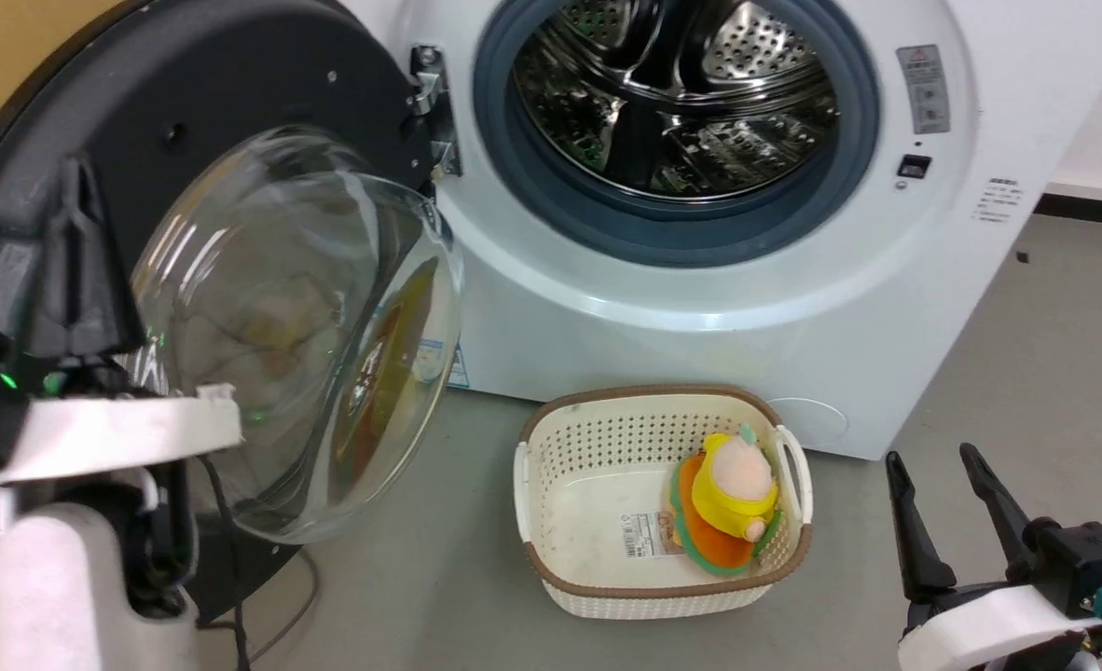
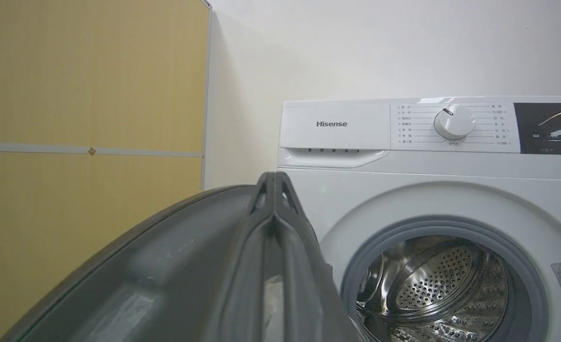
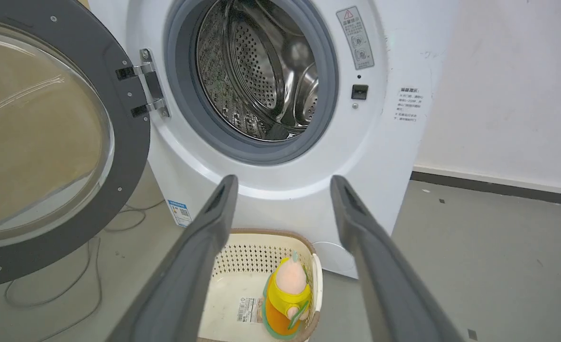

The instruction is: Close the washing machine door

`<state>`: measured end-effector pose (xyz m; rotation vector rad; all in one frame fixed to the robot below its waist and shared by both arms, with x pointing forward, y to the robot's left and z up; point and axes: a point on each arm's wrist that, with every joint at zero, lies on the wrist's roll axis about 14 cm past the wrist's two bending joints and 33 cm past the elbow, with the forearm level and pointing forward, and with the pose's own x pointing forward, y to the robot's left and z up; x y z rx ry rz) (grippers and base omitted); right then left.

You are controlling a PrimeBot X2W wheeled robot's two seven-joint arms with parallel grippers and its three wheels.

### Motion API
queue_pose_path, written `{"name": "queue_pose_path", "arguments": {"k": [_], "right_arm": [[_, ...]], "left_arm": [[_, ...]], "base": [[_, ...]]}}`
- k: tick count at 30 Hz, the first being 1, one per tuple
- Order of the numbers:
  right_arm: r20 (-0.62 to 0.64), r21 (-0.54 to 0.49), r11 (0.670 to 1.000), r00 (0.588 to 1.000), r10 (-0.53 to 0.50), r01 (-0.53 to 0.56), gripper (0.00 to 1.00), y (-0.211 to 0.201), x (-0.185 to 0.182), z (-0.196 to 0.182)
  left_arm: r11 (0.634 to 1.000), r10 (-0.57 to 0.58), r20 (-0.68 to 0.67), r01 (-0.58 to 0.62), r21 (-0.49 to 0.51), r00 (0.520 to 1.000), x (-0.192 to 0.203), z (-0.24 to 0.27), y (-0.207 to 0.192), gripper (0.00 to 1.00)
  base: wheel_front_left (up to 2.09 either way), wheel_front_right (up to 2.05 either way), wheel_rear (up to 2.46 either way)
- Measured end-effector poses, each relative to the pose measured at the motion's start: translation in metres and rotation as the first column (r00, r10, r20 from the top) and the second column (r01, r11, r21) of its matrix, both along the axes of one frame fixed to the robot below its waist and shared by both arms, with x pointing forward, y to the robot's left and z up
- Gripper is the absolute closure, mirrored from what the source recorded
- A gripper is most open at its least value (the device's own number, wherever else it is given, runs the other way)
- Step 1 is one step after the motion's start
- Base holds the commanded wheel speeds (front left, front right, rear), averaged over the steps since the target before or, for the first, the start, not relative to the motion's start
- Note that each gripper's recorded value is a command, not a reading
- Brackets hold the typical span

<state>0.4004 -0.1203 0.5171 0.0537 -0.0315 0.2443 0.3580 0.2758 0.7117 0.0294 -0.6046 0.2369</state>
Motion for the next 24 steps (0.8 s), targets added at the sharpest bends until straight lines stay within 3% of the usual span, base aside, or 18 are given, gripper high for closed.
{"name": "queue_pose_path", "arguments": {"k": [15,20,24], "right_arm": [[-0.003,0.029,0.997,0.997,0.074,-0.073,0.00,0.028,0.015,-0.007],[-0.002,0.046,0.995,0.996,0.092,-0.092,0.00,0.036,0.019,-0.009],[-0.003,0.055,0.993,0.994,0.107,-0.107,0.00,0.042,0.022,-0.011]], "left_arm": [[0.984,0.158,0.114,-0.147,-0.101,0.981,-0.042,0.033,0.085,1.00],[0.960,0.206,0.108,-0.179,-0.213,0.973,-0.057,0.028,0.119,1.00],[0.916,0.207,0.055,-0.173,-0.362,0.977,-0.063,0.007,0.147,1.00]], "base": [[0.00,0.00,0.00],[0.00,0.00,0.00],[0.00,0.00,0.00]]}}
